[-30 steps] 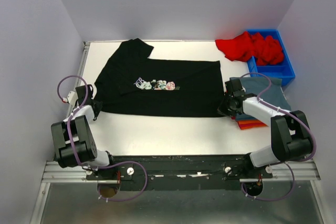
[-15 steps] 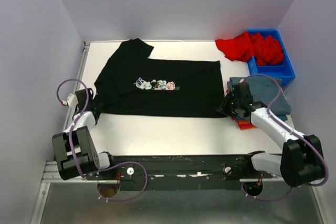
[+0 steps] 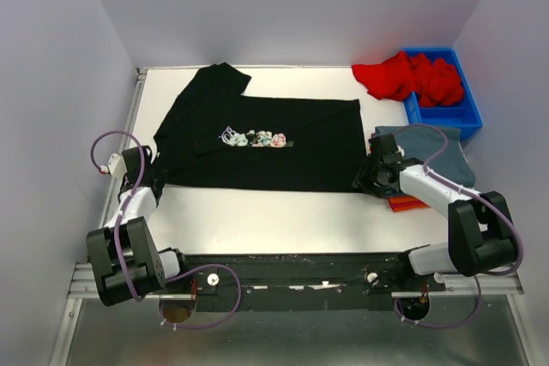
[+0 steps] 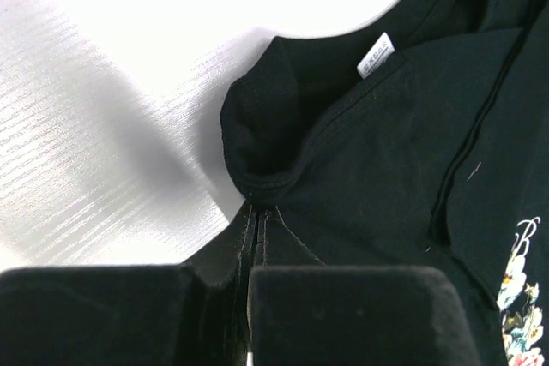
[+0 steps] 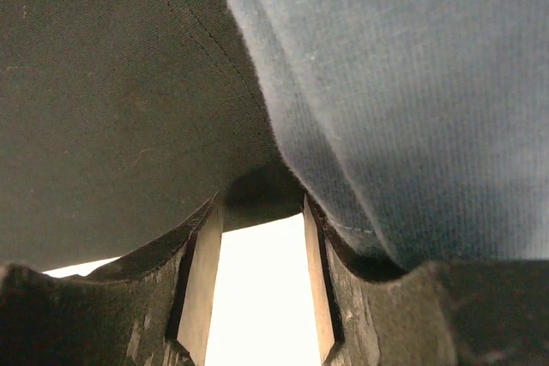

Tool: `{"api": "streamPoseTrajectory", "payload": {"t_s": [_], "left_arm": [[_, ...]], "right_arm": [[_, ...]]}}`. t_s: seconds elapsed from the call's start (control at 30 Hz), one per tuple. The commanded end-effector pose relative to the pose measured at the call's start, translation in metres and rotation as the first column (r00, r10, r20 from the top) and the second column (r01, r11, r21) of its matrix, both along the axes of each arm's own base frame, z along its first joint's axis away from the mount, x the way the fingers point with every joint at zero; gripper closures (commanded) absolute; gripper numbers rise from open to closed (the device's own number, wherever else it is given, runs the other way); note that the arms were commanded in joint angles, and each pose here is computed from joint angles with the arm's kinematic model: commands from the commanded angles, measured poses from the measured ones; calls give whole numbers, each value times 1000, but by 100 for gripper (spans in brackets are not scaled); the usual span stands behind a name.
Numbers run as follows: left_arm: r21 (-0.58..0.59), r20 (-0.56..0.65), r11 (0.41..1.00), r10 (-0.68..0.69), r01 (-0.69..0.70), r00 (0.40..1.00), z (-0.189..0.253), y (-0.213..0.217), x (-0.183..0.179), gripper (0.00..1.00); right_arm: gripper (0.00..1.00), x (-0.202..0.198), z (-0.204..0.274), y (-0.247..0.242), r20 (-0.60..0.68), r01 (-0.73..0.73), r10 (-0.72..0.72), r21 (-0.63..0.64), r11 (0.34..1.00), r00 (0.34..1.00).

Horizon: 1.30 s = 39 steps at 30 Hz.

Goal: Fold and stack the t-shirts
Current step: Fold the flattened tshirt in 1/3 of the way

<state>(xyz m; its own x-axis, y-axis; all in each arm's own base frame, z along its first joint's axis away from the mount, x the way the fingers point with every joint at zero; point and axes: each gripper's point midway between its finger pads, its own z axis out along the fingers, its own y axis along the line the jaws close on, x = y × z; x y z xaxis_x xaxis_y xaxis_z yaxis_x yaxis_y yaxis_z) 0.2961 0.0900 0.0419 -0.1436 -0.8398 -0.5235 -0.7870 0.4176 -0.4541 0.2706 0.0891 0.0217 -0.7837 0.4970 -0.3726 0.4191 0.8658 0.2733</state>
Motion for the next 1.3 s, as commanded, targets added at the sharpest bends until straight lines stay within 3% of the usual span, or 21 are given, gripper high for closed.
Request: {"api": "streamPoseTrajectory", "payload": {"t_s": [0.0,0.27,0.37,0.43,0.47,0.8,1.07,1.17,1.27], "left_arm": [[8,34,1000,2,-2,999,9,1,1,100],[27,56,1000,5,-6,998,16,4,1,100],[24,62,1000,-3,2,998,17,2,3,100],[23,64,1000,-8,6,998,17,2,3,100],[23,64,1000,-9,8,998,16,1,4,100],[30,80,999,-19,16,997,21,2,8,100],[8,121,1000,-15,14,992,30,-2,26,100],[4,161,999,-39,39,986,62,-10,55,100],[58,246,996,-78,66,966,129,-23,84,100]], "right_arm": [[48,-8,-7,-14,-58,60,-65,-88,994,996],[50,-11,-14,-11,-111,72,-88,-137,988,990],[70,-11,-14,-13,-115,83,-103,-164,983,988],[98,-11,-12,-13,-116,89,-109,-167,982,987],[99,-10,-11,-13,-113,90,-110,-169,981,987],[99,1,24,-13,-12,68,-71,-156,985,997],[99,15,32,-10,-13,35,-38,-174,984,999],[99,32,61,-13,41,37,-30,-193,981,999],[99,51,107,-17,132,57,-33,-182,982,991]]}}
